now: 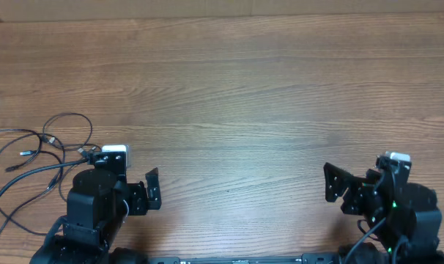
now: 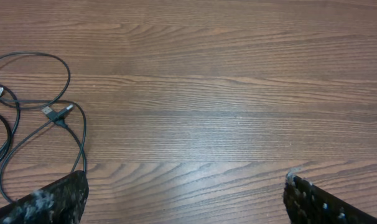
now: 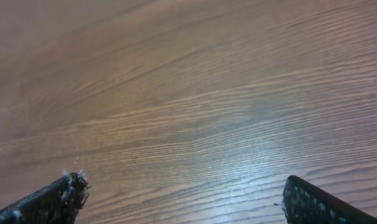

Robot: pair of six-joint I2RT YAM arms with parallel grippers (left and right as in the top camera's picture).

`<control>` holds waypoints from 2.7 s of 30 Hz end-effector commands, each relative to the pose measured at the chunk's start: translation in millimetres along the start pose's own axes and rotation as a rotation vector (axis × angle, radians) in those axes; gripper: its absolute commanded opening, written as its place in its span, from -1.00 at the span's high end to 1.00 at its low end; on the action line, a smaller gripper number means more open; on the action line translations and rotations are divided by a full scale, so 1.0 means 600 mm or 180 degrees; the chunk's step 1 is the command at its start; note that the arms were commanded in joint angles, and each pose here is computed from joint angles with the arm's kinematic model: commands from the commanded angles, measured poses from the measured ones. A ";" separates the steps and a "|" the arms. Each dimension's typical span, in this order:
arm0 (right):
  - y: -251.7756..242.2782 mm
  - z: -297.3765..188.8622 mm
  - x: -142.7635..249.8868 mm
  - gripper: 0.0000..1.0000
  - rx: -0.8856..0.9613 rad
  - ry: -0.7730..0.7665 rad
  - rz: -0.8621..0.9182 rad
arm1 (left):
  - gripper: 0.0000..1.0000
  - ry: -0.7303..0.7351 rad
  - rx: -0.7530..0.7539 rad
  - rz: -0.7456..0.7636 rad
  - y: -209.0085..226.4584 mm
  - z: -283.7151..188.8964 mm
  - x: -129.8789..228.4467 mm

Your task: Untangle cables

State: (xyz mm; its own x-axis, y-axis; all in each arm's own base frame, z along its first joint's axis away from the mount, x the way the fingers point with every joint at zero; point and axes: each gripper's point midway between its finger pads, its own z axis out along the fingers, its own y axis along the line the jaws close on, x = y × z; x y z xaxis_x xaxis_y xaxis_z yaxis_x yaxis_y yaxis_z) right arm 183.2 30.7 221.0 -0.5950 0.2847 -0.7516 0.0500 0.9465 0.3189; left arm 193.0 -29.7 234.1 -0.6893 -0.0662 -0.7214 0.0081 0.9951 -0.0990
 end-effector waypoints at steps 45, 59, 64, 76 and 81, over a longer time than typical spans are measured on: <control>0.021 0.007 -0.083 -1.00 -0.0504 -0.2150 -0.0610 | -0.99 0.0020 -0.0030 -0.0004 0.002 0.003 0.005; 0.011 0.061 -0.069 -1.00 -0.0632 -0.2648 -0.0616 | -0.99 0.0020 -0.0030 -0.0004 0.002 0.003 0.005; 0.001 0.092 -0.041 -1.00 -0.0557 -0.2318 -0.0615 | -0.99 0.0019 -0.0031 -0.0004 0.003 0.003 0.005; -0.015 0.131 0.006 -1.00 -0.0466 -0.1836 -0.0612 | -0.99 0.0021 -0.0031 -0.0004 0.003 0.003 0.005; -0.015 0.131 0.006 -1.00 -0.0465 -0.1834 -0.0612 | -0.99 0.0022 -0.0031 -0.0004 0.003 0.004 0.006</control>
State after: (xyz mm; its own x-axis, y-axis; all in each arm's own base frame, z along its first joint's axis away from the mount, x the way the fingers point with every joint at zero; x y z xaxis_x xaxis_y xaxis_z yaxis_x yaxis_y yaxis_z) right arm 244.2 33.2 171.3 -0.0568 0.1927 -0.9796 -0.1388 0.9701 0.1989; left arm 192.9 -29.7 233.7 -0.6901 -0.0660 -0.7207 0.0080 0.9951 -0.0987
